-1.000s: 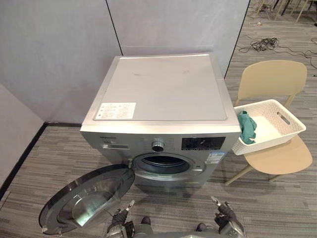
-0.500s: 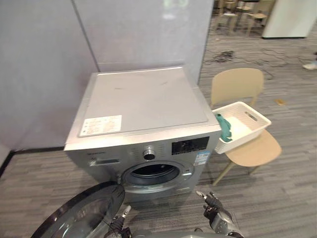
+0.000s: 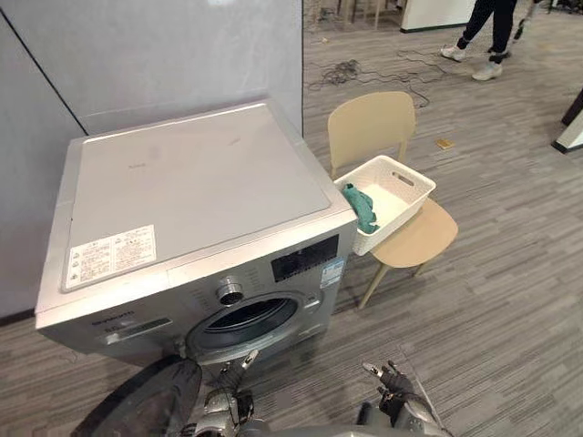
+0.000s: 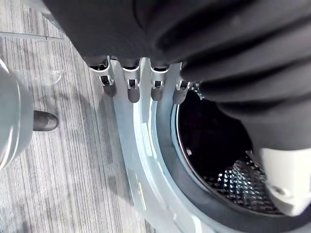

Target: Pick up the laundry basket with both hands and put the clothes into the washing machine.

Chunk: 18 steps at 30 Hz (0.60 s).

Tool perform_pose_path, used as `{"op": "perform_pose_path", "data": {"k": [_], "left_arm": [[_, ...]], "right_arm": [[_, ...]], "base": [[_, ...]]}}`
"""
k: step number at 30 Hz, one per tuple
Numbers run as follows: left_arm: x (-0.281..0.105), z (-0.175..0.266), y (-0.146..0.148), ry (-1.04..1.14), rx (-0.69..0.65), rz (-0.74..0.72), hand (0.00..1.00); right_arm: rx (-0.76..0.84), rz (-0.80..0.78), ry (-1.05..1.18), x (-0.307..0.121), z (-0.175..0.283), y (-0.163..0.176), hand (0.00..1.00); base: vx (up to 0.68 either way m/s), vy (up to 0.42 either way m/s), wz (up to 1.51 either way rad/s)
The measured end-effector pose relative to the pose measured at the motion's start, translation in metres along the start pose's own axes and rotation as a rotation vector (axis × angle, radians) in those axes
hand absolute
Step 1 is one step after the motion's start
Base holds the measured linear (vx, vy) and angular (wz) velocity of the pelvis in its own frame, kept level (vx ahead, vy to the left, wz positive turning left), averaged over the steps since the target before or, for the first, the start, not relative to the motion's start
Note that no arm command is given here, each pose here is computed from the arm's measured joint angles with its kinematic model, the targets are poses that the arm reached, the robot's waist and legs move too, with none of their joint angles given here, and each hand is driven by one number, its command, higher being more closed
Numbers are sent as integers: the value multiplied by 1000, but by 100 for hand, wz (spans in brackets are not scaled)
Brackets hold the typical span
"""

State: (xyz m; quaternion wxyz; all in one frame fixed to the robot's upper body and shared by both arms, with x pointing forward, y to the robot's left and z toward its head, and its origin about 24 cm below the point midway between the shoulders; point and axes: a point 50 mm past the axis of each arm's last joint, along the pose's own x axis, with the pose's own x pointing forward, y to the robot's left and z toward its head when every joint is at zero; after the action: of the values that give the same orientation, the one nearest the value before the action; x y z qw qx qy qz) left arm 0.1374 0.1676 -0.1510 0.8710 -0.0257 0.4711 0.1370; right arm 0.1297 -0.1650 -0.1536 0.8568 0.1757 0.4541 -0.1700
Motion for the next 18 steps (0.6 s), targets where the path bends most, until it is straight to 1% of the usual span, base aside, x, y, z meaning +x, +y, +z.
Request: {"op": "perform_pose_path", "data": {"k": [1,2,3,5,7,9,12,14,18], "left_arm": [[0,-2,4,7,3,13,0],[-1,-4,2,14,-2,9,0],[-2,-6,-5,20,-13,-5,0],[-3,-10,-5,31,-31,-2,0],[-3,-14,2,44,-43,18,0],[1,-5,16,24,-52,55,0],[3,-1,29,6,-62,87,0],[1,-6,28,23,-79,86,0],[-2,-14,28,37,-87,78,0]], "right_arm": [[2,-3,11,0,-3,0,0],[-2,-3,15,0,-4,1,0],[-14,-4,-8,2,6,0,0],[-6,-29,7,3,5,-7,0],[5,-39,20,4,4,-8,0],[6,-58,53,4,-1,-13,0],[16,-54,40,5,4,-9,0],[21,-72,17,7,11,-15,0],[-3,-54,-58,12,38,-10,0]], "base": [[117,-422,-30],[103,-424,-54],[88,-431,-54],[70,-423,-13],[66,-330,34],[163,-357,22],[191,-316,-23],[190,-154,-37],[167,-21,-15]]}}
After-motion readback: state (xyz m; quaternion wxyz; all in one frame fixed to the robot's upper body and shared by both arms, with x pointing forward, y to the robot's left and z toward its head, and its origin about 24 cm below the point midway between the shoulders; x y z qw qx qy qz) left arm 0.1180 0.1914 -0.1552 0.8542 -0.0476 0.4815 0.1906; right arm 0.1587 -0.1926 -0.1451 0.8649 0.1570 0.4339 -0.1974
